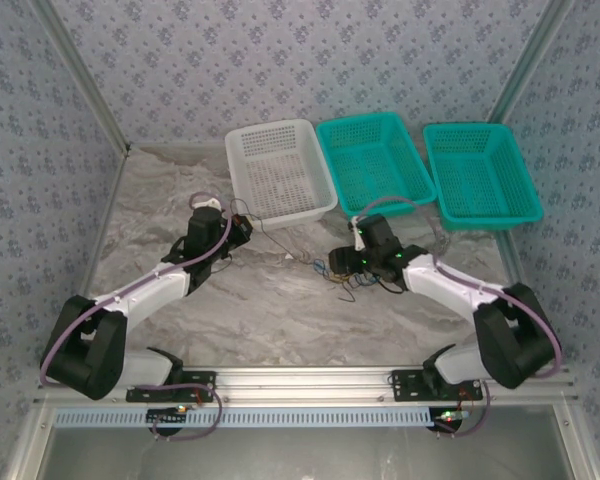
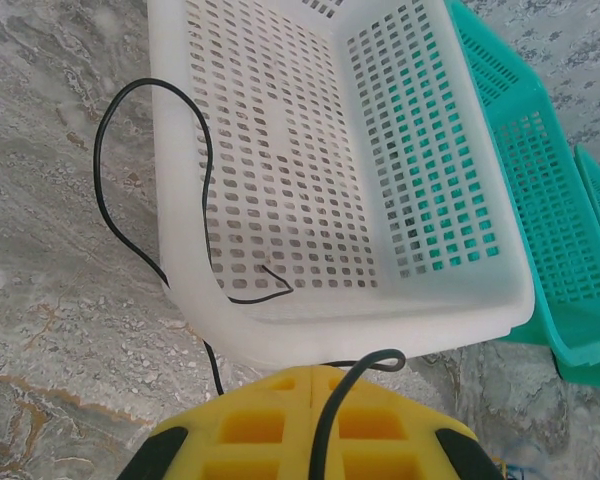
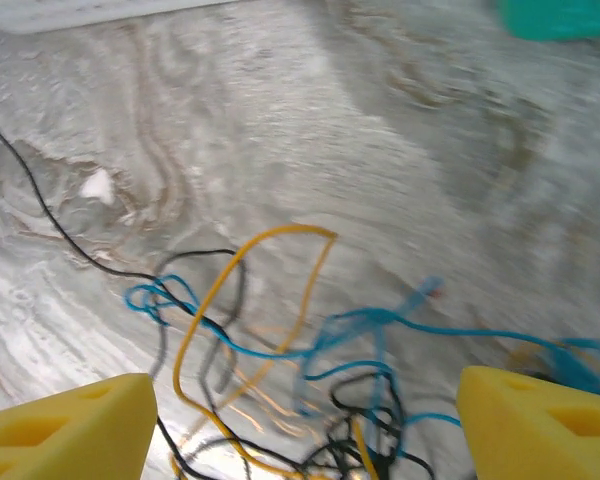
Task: Untangle the cables
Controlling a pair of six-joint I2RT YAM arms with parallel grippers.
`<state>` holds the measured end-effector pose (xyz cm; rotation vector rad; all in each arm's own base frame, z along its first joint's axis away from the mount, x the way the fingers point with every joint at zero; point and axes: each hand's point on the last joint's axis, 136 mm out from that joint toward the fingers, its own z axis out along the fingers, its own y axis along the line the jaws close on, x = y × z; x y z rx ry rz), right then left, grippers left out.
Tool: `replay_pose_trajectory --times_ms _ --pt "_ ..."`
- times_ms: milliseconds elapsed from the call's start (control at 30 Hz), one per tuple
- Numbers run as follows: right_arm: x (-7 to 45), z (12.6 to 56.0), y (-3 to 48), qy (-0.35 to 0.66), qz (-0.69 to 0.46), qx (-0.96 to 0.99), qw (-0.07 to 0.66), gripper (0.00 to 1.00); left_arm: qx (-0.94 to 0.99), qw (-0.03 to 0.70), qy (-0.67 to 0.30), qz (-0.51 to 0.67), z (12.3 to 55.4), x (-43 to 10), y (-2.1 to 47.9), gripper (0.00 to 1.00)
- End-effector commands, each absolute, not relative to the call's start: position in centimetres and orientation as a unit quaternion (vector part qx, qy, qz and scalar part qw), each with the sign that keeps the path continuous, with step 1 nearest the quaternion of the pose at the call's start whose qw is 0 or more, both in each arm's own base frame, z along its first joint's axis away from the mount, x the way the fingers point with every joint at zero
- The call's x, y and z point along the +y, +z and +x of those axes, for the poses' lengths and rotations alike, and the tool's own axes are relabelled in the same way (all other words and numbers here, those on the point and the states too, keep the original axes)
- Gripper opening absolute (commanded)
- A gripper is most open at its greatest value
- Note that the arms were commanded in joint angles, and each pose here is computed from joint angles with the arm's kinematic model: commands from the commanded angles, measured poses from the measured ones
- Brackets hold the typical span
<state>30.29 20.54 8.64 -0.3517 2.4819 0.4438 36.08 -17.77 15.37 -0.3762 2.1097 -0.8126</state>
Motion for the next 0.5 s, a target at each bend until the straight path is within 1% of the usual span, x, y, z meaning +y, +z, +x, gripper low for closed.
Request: replay_pose_trajectory --times_ms 0,67,233,467 --pt "23.5 30.2 8.9 0.163 -0.219 0.917 0.291 0.75 0.823 0.440 -0.331 -0.139 36.7 -17.9 17.9 0.00" --pt "24.3 30.4 8.4 0.157 -0.230 0.918 0.284 0.74 0.823 0.441 -0.330 -0.139 36.7 -17.9 17.9 0.00" --pt "25.8 30.1 6.1 0.123 -0.262 0.924 0.250 0.79 0.825 0.440 -0.326 -0.141 36.7 -17.7 17.8 0.00" --pt "26.0 29.0 3.7 0.089 -0.273 0.932 0.221 0.76 0.826 0.443 -0.319 -0.142 36.7 -17.4 17.8 0.00"
